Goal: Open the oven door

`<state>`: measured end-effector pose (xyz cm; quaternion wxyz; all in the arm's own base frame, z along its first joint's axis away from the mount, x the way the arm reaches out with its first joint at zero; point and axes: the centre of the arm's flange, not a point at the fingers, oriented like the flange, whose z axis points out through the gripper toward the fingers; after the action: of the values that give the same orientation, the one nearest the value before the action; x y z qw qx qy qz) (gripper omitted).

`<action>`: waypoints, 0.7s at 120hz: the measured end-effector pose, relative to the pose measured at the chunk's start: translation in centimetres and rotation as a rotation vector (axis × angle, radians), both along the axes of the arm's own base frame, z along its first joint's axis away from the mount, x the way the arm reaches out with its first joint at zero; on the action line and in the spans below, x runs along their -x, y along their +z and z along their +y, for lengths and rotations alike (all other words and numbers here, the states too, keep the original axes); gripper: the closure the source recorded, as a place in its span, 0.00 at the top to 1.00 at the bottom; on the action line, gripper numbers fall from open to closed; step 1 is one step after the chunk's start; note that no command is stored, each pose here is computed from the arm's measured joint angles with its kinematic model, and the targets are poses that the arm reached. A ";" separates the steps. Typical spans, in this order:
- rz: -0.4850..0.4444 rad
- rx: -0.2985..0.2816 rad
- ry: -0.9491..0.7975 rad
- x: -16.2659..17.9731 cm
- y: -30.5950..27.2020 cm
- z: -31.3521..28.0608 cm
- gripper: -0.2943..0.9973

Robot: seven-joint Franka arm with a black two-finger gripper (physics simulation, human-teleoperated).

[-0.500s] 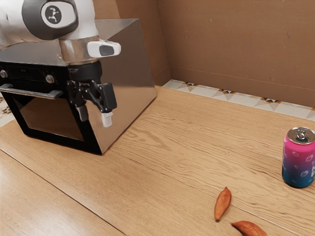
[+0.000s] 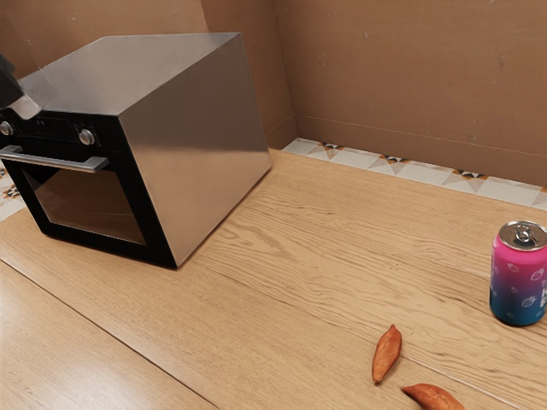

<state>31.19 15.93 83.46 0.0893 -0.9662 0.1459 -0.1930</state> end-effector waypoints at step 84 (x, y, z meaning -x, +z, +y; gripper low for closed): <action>-0.230 -0.286 -0.539 -4.9 -18.2 21.2 0.77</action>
<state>36.10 37.13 65.21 0.1855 -0.8425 0.4109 -0.2950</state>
